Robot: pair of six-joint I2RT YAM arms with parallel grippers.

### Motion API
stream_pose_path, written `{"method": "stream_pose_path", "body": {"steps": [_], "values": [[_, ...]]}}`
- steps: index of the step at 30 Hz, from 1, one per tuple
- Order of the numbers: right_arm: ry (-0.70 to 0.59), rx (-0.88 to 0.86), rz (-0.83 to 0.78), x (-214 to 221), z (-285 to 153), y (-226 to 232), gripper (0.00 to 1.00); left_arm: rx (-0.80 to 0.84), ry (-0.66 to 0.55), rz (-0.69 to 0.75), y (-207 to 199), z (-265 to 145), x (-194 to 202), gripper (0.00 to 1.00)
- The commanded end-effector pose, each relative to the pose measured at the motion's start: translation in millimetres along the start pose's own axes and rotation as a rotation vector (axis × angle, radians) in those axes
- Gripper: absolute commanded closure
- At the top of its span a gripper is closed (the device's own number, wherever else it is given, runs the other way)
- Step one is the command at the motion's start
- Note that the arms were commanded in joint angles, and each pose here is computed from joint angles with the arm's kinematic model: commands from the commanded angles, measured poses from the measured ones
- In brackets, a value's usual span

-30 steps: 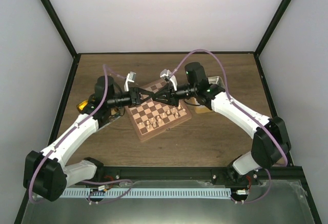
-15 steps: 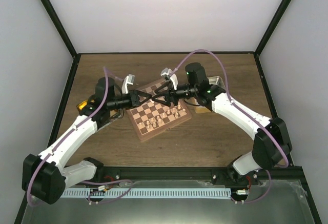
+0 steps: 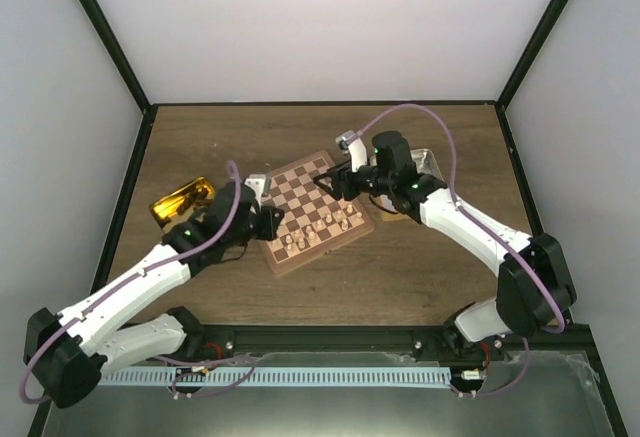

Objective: Set up the chess pieces on the board
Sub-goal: Place the chess piece on the chessboard.

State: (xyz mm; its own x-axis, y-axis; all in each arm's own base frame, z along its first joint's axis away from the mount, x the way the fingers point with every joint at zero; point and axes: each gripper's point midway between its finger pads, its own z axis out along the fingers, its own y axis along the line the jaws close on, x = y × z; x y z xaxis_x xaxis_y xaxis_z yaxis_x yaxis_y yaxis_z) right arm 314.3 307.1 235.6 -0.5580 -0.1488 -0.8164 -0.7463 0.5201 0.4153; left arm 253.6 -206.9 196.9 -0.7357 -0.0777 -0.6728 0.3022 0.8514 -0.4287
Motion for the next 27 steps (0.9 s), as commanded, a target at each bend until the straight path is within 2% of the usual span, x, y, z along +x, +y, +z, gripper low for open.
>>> {"method": "stream_pose_path", "body": {"steps": [1,11,21,27], "values": [[-0.108,0.108,0.072,-25,-18,-25,0.43,-0.285,0.012,0.058,45,6,35,0.94],[-0.105,0.157,0.143,-19,-22,-49,0.43,-0.305,0.075,0.043,60,32,82,0.92],[-0.096,0.177,0.152,-14,-23,-55,0.43,-0.169,0.061,-0.005,45,51,92,0.91],[-0.087,0.183,0.162,-11,-21,-58,0.43,-0.200,0.061,-0.011,55,57,100,0.91]]}}
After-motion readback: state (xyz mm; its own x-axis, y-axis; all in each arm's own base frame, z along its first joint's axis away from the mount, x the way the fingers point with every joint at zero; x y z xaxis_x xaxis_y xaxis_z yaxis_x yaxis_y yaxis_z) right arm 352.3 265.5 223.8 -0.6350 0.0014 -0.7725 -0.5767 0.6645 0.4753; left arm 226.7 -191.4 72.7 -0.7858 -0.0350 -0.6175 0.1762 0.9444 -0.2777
